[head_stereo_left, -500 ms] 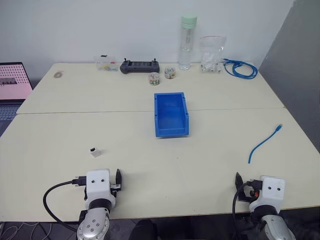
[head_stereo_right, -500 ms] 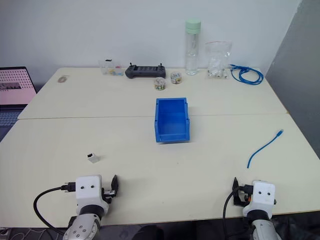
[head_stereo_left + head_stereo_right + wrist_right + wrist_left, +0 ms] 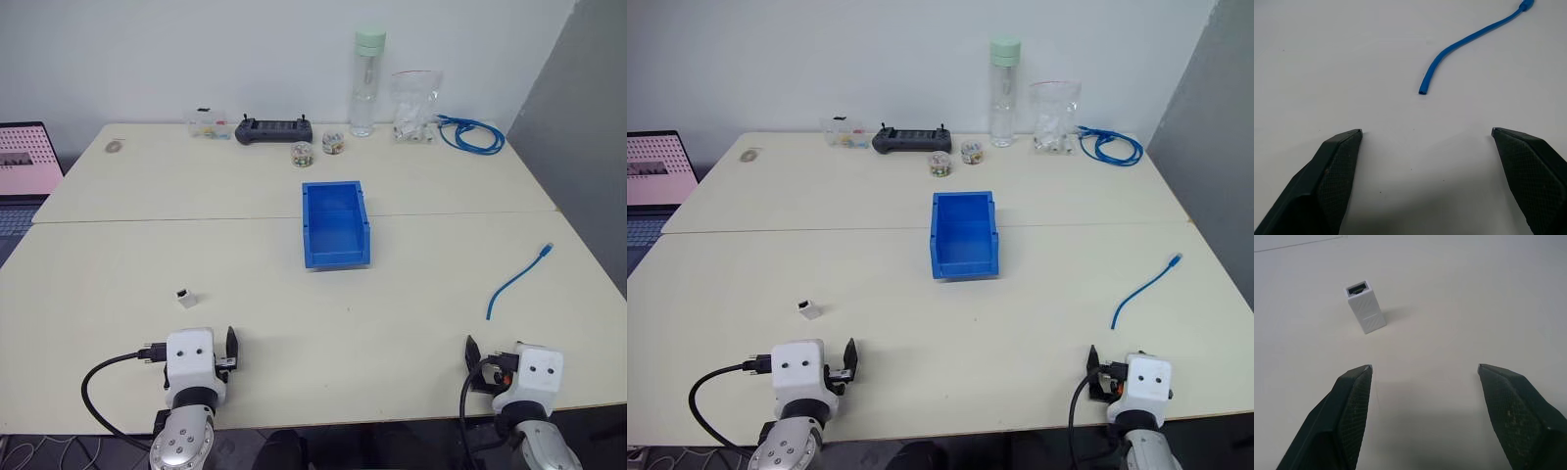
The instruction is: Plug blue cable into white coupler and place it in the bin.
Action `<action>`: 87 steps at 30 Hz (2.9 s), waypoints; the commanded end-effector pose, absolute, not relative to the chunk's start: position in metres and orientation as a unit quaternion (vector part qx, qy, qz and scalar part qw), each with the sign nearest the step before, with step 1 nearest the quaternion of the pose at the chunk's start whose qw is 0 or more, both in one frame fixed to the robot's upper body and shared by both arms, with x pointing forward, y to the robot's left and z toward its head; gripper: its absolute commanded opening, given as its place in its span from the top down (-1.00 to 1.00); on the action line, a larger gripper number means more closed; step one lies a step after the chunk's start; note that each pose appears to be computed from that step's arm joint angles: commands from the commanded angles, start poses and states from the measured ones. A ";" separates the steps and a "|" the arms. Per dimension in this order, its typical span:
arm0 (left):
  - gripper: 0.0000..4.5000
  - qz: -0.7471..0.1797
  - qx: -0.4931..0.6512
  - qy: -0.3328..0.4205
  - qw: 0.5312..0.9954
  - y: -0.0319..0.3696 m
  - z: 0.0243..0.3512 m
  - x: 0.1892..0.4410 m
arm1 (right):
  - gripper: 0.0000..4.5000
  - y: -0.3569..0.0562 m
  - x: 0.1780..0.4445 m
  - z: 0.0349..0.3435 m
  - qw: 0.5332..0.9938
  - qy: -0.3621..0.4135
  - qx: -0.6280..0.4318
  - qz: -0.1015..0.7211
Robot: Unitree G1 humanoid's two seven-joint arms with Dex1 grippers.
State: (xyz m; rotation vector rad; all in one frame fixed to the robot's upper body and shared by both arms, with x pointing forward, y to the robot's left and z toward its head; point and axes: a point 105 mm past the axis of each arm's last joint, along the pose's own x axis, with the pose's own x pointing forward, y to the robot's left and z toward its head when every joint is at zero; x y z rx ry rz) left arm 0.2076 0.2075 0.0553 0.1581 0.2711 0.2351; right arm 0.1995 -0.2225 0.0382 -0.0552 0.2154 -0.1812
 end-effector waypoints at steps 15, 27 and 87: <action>-0.61 0.076 0.069 0.122 0.987 0.194 0.063 0.216 | -1.00 -0.227 0.189 0.052 0.986 0.100 -0.054 -0.124; -0.61 -0.414 0.094 -0.023 0.905 0.087 0.154 0.308 | -1.00 -0.252 0.243 0.135 0.981 0.021 -0.081 -0.174; -0.60 -0.678 0.170 -0.025 0.715 -0.023 0.172 0.320 | 1.00 -0.356 0.377 0.061 0.953 0.195 0.002 -0.232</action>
